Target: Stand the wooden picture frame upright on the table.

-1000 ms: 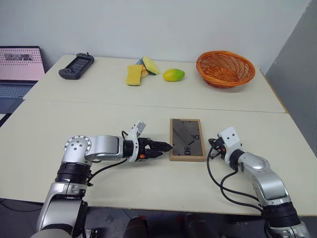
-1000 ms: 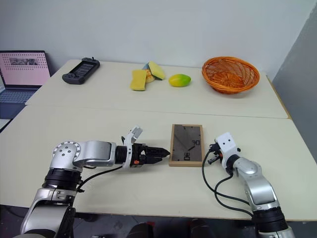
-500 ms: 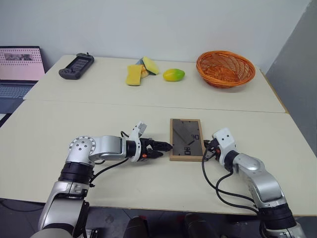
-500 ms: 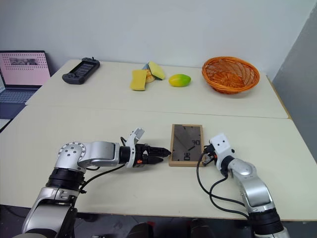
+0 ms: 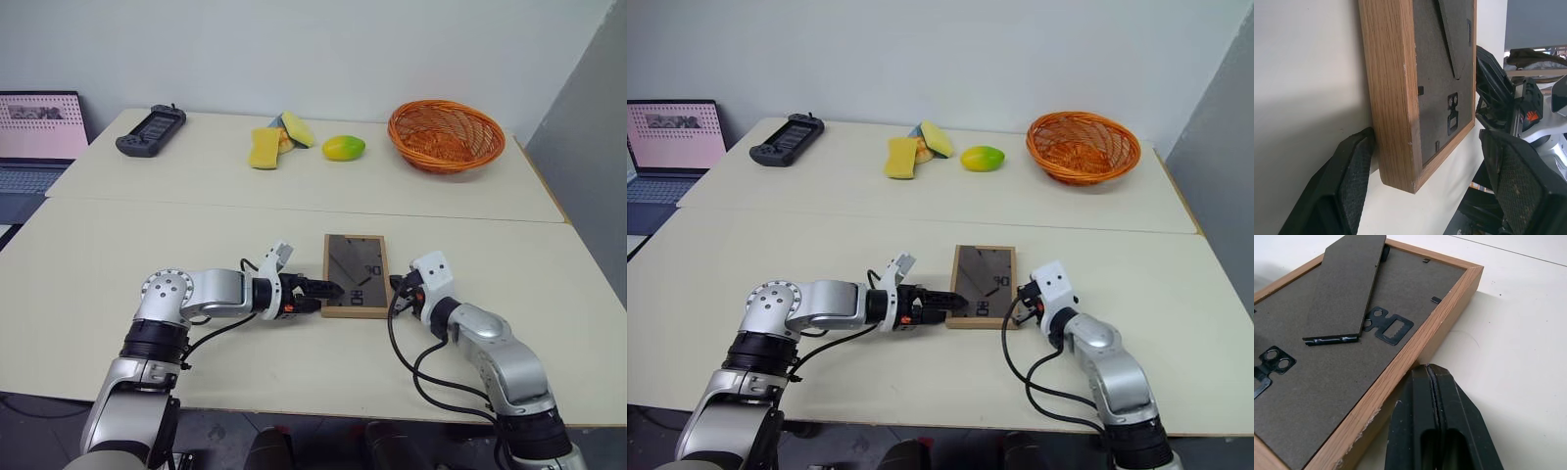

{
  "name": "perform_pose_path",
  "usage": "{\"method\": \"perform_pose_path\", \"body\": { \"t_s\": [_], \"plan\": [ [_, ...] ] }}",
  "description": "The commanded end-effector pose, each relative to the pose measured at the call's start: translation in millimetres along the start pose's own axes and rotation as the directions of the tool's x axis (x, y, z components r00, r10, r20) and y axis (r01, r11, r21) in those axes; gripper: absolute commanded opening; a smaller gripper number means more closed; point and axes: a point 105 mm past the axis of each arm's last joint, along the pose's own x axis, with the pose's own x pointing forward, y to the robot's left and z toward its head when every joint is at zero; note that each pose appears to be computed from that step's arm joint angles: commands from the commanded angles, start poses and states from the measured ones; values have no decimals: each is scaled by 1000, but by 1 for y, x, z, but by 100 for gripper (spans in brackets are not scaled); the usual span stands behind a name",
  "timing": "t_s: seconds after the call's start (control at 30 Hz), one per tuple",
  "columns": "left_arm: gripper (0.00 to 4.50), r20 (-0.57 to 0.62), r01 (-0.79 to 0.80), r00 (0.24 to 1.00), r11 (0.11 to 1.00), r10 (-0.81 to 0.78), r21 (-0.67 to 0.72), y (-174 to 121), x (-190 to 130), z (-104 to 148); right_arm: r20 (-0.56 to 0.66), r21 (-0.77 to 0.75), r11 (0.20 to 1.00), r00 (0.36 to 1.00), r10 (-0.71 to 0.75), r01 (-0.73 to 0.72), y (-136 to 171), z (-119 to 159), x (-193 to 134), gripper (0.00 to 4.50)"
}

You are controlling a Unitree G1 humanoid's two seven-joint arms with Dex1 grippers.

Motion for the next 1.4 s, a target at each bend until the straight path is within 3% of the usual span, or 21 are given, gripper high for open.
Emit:
{"method": "perform_pose_path", "body": {
  "t_s": [0.03, 0.3, 1.17, 1.4],
  "plan": [
    [363, 12, 1, 1000, 1000, -1, -15, 3, -1, 1, 51, 10, 1000, 998, 21, -22, 7, 13, -2, 0],
    [363, 20, 9, 1000, 1000, -9, -15, 0, 0, 1, 3, 58, 998, 999, 34, -34, 13, 0, 0, 0],
    [363, 33, -7, 999, 1000, 8, -16, -2, -2, 3, 38, 76, 996, 998, 52, -55, 21, 9, 5, 0],
    [232, 52, 10, 999, 1000, -9, -17, -7, -1, 6, 37, 75, 996, 998, 48, -51, 20, 9, 4, 0]
  ]
}}
